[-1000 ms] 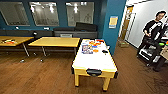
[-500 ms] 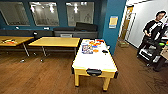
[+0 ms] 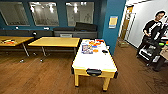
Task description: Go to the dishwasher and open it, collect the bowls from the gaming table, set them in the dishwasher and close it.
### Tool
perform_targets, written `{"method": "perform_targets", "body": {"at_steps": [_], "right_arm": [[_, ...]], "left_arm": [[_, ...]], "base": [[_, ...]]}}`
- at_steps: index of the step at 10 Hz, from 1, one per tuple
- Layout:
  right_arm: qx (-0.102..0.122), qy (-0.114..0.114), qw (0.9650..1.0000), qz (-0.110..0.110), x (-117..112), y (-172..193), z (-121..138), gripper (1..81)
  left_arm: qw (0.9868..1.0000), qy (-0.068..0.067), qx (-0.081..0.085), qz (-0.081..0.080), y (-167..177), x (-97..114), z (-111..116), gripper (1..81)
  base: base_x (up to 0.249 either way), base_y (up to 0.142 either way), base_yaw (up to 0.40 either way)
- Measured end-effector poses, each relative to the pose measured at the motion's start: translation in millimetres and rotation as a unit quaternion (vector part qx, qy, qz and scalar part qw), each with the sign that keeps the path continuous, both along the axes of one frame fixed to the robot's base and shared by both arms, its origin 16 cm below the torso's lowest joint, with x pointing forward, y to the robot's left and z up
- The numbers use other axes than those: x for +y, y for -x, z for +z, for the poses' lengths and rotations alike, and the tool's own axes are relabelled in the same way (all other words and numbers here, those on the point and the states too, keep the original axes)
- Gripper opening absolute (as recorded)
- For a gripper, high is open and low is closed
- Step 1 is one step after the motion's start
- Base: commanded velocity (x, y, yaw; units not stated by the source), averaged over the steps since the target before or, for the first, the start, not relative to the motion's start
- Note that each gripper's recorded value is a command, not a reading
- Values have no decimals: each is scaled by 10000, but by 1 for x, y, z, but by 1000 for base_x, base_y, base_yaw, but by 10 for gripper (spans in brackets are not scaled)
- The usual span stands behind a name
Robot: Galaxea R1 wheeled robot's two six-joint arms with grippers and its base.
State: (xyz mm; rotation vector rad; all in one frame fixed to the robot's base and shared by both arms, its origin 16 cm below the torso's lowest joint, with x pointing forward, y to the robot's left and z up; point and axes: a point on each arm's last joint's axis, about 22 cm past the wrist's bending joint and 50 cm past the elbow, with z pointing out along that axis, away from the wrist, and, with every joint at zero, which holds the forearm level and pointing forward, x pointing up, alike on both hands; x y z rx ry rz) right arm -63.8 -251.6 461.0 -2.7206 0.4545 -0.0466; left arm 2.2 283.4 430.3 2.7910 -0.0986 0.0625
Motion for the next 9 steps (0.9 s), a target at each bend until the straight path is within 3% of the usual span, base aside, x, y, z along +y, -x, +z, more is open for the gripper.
{"method": "perform_targets", "body": {"at_steps": [3,4,7,9], "right_arm": [[-46,50,10000,-17,-3,-3,-1,10],[72,-6,10000,7,3,11,0,10],[62,10,10000,8,1,10,-1,10],[62,21,10000,6,1,11,-1,10]], "left_arm": [[9999,-116,74,-16,11,2,-4,10],[9998,-171,-27,-12,-4,3,-6,10],[9999,-111,-7,-16,0,-14,-8,10],[9999,-147,22,-21,4,-12,-9,10]], "base": [[0,0,-400],[0,0,-400],[0,0,-400],[0,0,-400]]}}
